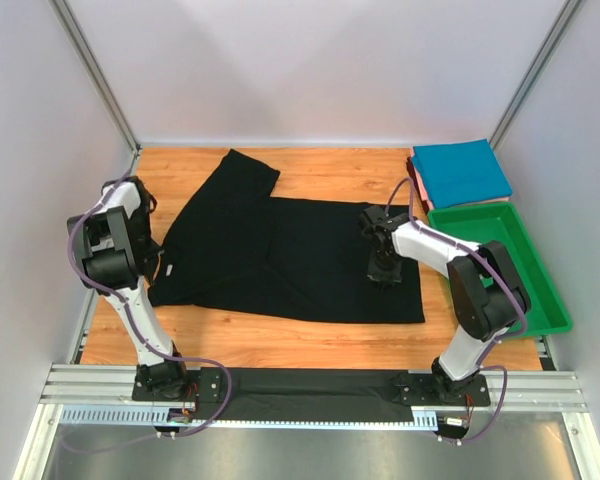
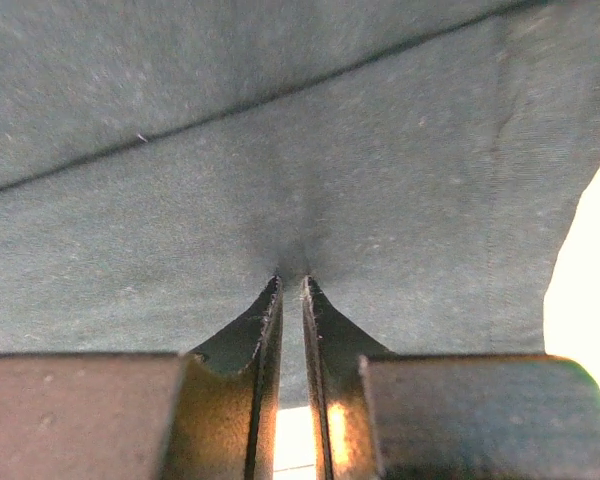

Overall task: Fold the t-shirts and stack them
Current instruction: Fold the tshirt

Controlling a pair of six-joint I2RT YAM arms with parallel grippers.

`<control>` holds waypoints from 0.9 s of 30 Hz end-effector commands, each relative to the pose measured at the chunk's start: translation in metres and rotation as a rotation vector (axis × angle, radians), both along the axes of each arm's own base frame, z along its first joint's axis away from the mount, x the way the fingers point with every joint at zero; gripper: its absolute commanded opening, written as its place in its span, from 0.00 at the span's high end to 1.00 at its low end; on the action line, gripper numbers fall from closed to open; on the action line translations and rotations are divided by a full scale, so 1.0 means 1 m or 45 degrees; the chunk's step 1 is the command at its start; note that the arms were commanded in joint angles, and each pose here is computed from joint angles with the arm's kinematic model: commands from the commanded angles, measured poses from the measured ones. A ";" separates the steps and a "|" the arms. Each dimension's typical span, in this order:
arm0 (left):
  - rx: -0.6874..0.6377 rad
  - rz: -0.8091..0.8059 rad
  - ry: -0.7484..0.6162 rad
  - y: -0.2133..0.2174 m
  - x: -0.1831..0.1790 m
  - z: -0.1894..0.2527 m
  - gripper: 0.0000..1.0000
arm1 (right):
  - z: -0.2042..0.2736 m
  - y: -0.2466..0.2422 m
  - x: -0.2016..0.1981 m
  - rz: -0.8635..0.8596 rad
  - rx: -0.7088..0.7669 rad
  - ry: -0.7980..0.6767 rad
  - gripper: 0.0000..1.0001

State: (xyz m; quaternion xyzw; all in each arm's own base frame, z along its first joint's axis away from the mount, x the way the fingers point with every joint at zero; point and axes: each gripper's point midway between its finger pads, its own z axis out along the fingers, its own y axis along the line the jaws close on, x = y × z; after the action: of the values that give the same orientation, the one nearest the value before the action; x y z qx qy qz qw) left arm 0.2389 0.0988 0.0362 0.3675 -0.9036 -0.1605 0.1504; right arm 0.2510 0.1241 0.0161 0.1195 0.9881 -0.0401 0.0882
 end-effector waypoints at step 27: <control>-0.319 -0.211 -0.424 -0.058 0.101 -0.005 0.88 | 0.036 -0.067 0.072 -0.754 -0.350 0.126 0.67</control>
State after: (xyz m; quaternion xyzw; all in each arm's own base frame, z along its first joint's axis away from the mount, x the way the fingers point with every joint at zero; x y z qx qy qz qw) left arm 0.3247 0.0328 0.0210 0.2890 -0.9556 0.0116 0.0569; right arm 0.3224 0.0709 0.0517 0.3611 0.9156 -0.1721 0.0405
